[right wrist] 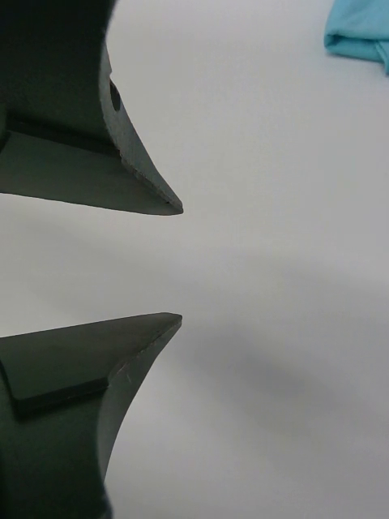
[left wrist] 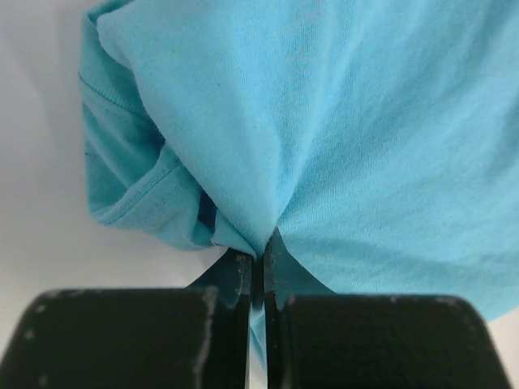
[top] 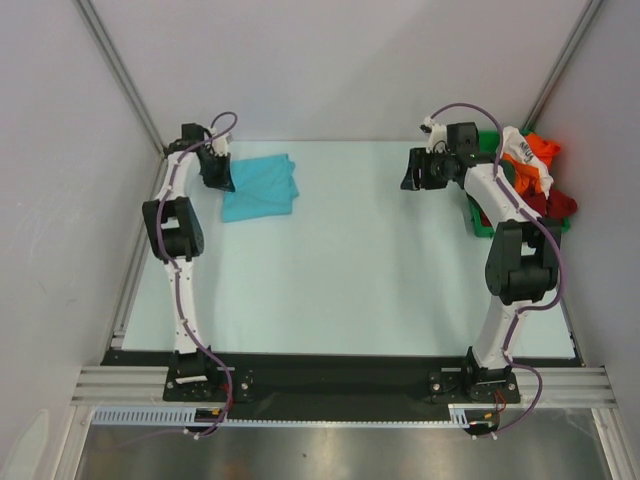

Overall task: Fold and stack the t-shirts
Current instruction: Neatly place the folded tshirt to the corner

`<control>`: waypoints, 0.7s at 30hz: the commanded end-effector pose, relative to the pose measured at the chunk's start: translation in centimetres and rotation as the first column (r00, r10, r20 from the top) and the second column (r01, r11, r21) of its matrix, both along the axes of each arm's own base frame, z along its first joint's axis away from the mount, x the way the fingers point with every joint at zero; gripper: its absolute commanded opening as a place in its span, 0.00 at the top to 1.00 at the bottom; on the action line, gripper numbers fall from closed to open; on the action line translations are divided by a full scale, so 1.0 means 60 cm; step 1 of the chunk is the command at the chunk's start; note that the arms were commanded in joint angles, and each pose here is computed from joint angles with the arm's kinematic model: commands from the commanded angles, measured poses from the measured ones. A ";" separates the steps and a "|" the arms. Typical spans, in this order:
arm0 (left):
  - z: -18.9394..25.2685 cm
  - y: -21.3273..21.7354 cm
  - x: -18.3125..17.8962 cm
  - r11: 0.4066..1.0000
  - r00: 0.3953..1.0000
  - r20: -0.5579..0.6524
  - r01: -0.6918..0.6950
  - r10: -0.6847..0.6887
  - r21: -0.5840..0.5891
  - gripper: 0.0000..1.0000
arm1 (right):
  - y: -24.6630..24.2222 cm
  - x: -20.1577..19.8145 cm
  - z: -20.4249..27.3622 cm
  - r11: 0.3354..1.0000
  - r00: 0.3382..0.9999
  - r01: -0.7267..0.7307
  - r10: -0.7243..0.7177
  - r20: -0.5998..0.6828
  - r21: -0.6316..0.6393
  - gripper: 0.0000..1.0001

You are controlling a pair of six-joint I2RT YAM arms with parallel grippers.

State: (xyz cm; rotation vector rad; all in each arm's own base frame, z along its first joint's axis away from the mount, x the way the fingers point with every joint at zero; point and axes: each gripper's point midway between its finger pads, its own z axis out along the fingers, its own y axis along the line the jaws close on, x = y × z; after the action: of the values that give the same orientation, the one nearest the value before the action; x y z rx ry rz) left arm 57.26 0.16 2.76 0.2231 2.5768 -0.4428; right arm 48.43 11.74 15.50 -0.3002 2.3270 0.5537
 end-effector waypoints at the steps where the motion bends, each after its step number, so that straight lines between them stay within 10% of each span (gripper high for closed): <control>1: 0.032 0.136 0.004 0.956 0.997 0.054 -0.075 0.062 0.284 1.00 | -0.003 0.002 0.041 1.000 0.997 -0.003 0.003 0.074 -0.011 0.43; 21: 0.110 0.441 0.035 0.544 0.905 0.315 -0.423 0.285 0.724 1.00 | 0.027 -0.038 0.038 0.999 0.996 -0.032 0.033 0.077 -0.021 0.42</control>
State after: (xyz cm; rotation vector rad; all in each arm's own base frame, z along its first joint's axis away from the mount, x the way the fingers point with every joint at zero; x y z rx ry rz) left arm 57.32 24.79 5.12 0.0186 2.5293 0.6867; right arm 46.23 13.06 15.03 -0.3347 2.3392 0.5535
